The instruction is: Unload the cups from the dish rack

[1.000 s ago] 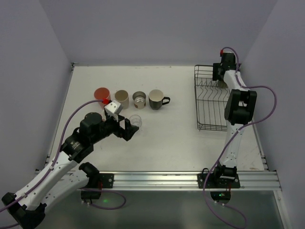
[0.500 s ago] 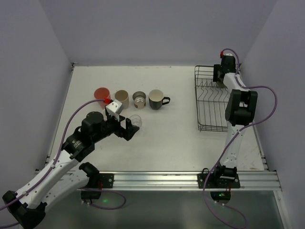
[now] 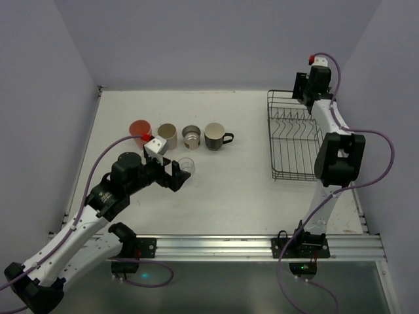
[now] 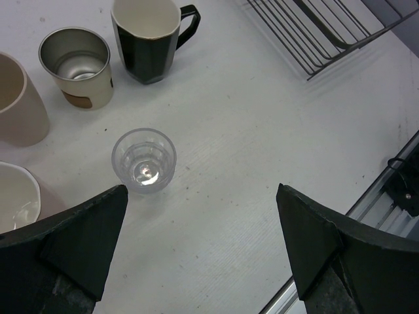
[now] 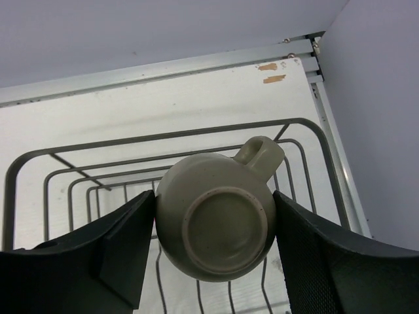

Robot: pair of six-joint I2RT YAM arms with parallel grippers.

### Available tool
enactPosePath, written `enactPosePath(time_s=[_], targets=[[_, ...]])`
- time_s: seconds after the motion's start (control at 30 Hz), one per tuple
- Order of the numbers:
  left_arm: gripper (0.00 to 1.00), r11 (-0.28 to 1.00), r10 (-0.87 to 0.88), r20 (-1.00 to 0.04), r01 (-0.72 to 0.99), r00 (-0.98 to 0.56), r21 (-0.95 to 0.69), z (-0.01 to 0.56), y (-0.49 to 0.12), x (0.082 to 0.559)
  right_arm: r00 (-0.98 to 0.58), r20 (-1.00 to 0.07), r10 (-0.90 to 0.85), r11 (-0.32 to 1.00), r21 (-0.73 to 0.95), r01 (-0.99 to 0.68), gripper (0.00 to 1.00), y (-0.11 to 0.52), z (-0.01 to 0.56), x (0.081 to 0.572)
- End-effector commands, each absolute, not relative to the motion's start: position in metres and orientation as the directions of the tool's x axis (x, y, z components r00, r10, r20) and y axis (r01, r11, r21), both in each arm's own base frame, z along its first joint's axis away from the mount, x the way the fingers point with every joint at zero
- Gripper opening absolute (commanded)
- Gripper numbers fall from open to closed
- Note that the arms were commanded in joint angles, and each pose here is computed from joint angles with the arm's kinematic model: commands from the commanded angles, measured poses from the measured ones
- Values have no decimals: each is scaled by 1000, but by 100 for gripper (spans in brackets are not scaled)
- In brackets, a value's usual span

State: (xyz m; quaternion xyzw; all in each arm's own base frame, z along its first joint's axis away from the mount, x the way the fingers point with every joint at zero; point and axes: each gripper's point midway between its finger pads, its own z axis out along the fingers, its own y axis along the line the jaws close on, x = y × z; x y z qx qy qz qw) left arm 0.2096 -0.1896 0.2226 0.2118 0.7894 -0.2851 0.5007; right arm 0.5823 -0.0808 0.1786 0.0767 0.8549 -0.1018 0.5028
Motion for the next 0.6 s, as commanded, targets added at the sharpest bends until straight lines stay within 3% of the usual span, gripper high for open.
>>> enactPosePath(time_s=[0.0, 0.33, 0.57], targets=[[100, 736, 33, -933, 640, -359, -220, 236, -192, 215, -363, -927, 89, 973, 3, 232, 50, -65, 220, 579], [99, 684, 1, -926, 676, -378, -275, 240, -204, 210, -167, -910, 380, 925, 376, 59, 49, 13, 281, 513], [89, 503, -152, -883, 734, -444, -456, 270, -236, 193, -261, -781, 568, 758, 619, -203, 50, 117, 289, 428]])
